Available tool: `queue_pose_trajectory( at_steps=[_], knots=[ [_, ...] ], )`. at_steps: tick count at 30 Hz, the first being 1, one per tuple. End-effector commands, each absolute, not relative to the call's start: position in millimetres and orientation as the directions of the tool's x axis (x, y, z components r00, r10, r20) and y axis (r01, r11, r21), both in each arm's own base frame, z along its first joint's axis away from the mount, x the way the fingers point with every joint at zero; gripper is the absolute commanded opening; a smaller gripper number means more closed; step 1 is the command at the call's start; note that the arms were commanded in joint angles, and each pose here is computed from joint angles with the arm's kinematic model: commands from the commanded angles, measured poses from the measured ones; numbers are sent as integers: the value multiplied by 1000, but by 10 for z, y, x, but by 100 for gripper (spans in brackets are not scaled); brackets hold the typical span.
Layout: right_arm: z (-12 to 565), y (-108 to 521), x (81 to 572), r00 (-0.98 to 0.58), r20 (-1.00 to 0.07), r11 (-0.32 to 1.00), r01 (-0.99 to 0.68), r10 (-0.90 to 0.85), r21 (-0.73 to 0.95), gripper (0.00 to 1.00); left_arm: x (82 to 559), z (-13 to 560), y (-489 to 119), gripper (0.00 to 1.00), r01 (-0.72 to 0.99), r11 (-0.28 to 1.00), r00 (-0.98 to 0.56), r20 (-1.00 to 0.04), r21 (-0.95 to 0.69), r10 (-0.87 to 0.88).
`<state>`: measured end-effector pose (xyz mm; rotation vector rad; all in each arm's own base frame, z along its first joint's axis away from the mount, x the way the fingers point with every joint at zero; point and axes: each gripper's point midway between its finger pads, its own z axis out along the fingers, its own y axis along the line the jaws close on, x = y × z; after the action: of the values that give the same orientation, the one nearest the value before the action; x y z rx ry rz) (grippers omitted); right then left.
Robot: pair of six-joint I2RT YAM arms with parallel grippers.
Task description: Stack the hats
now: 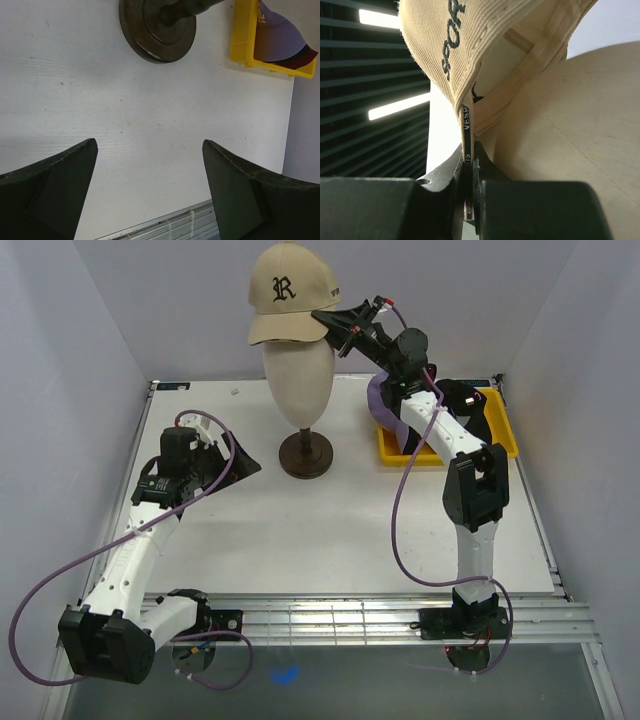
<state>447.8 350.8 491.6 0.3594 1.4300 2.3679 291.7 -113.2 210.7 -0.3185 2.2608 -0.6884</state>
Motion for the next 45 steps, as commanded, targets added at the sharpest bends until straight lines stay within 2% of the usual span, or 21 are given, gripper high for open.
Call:
queue_pose_trajectory(
  at_steps=[1,12,27,45],
  knots=[
    [5516,3232,3906,-932,-79,-543,-273,352,794,8,2976,2312,-1100,96,6,835,-659,-630,-550,-410],
    [5468,3029,3810,-942,-145,-555,-298,303,776,8,2971,2217,-1064,96,-15,846,-668,-624,-534,-406],
    [5192,3056,3681,-955,-209,-530,-292,212,796,8,3040,2170,-1055,96,-27,850,-672,-620,-526,-405],
    [4829,3100,3566,-963,-194,-475,-262,188,840,8,3041,2125,-1055,96,-32,852,-678,-614,-523,-403]
  ],
)
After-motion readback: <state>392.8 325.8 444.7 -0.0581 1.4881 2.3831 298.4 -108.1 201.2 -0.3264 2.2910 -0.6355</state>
